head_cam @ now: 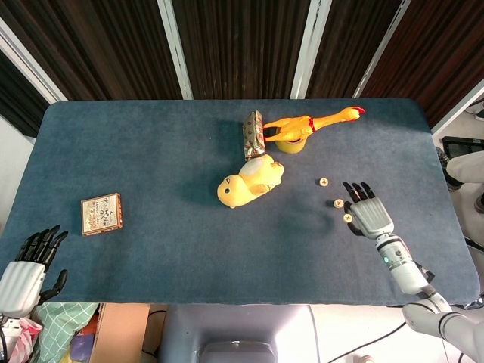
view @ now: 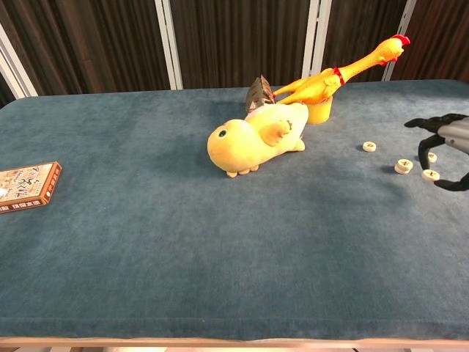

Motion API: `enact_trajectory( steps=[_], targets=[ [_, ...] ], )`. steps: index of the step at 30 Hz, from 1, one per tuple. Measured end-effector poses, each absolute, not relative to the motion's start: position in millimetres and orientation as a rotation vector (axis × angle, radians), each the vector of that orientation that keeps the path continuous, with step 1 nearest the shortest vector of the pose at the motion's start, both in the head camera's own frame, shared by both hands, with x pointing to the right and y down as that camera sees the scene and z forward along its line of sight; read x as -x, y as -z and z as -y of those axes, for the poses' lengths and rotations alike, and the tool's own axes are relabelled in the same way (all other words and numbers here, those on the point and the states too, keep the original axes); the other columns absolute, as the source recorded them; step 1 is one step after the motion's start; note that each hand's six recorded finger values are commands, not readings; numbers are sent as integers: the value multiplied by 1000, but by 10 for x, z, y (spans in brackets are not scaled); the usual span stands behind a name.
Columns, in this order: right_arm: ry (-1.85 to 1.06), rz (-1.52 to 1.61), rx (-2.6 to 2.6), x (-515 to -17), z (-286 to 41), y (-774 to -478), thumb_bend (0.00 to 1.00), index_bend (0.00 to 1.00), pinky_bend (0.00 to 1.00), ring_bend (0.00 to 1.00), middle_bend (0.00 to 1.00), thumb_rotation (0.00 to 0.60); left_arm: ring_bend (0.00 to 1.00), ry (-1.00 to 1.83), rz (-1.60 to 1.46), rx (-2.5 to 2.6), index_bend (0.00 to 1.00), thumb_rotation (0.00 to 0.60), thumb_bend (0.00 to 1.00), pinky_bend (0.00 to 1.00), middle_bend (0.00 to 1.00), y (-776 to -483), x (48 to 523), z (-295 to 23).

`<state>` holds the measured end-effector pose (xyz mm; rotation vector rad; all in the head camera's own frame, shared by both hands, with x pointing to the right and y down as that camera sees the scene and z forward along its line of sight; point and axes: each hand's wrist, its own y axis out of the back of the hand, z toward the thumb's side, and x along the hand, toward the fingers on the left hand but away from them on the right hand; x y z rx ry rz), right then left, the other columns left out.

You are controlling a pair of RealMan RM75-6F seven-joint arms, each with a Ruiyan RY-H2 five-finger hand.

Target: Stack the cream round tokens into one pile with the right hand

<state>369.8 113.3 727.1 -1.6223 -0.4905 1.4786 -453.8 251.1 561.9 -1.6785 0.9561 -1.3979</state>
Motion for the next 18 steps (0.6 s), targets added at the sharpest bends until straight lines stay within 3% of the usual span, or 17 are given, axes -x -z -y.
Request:
enact_trajectory(
  steps=[7, 18],
  targets=[
    [-1483, 566, 1600, -3675, -903, -7190, 506, 631, 0, 0, 91, 600, 0, 1400, -944, 1679, 0, 600, 463, 95, 0, -5639, 4519, -2513],
    [-1563, 531, 1556, -3603, -768, -7423, 506, 630, 0, 0, 94, 600, 0, 1406, -945, 1676, 0, 600, 463, 96, 0, -5643, 4524, -2512]
  ],
)
